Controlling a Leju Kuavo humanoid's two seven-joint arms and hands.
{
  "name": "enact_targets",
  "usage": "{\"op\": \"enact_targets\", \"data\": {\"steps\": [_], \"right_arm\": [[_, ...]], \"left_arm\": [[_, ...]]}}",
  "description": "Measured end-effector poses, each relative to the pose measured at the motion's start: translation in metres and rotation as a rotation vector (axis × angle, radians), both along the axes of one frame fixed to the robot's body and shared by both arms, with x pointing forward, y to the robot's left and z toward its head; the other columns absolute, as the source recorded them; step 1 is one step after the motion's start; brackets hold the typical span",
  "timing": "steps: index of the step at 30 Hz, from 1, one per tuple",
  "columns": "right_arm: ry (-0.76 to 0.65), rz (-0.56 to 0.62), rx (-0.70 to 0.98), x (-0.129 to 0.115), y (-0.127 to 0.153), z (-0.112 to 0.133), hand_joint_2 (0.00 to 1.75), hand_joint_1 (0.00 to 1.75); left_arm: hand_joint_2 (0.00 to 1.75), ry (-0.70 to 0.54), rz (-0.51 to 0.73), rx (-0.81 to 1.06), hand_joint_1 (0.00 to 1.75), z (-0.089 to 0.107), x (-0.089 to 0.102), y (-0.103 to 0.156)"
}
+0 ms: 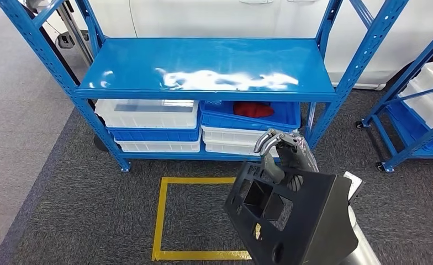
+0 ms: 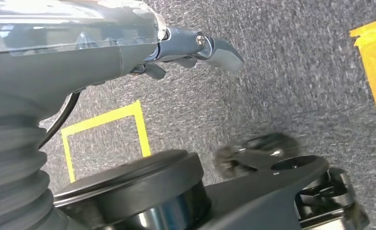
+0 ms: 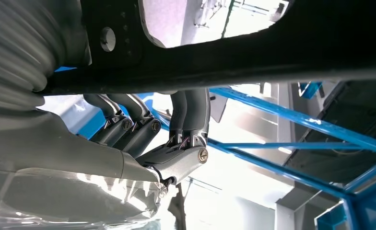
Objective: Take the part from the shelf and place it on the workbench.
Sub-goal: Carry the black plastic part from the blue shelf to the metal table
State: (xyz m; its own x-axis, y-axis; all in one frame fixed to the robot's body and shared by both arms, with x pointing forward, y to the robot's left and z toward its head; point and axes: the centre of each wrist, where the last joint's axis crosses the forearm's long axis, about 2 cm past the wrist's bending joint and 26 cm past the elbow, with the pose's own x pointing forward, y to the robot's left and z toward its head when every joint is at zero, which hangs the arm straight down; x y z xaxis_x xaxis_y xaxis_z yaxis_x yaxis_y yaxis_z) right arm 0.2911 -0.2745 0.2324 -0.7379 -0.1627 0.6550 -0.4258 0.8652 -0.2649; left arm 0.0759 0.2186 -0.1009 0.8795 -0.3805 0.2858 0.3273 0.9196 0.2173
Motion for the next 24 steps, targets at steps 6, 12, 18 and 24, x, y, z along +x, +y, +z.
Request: {"op": "enact_targets", "data": {"steps": [6,12,18,24], "right_arm": [[0.013,0.003,0.007,-0.002,0.0,-0.003,1.75,1.75],[0.019,0.009,0.009,-0.004,0.0,-0.005,1.75,1.75],[0.04,0.017,0.008,-0.009,0.0,-0.011,1.75,1.75],[0.041,0.012,0.014,-0.011,-0.002,-0.012,1.75,1.75]], "left_arm": [[1.75,0.021,0.006,0.004,0.0,-0.002,-0.01,0.001],[1.75,0.028,0.008,0.003,0.0,-0.002,-0.014,0.001],[1.75,0.03,0.013,0.007,0.0,-0.003,-0.016,0.002],[1.75,0.03,0.012,0.013,0.0,-0.003,-0.016,0.004]]}}
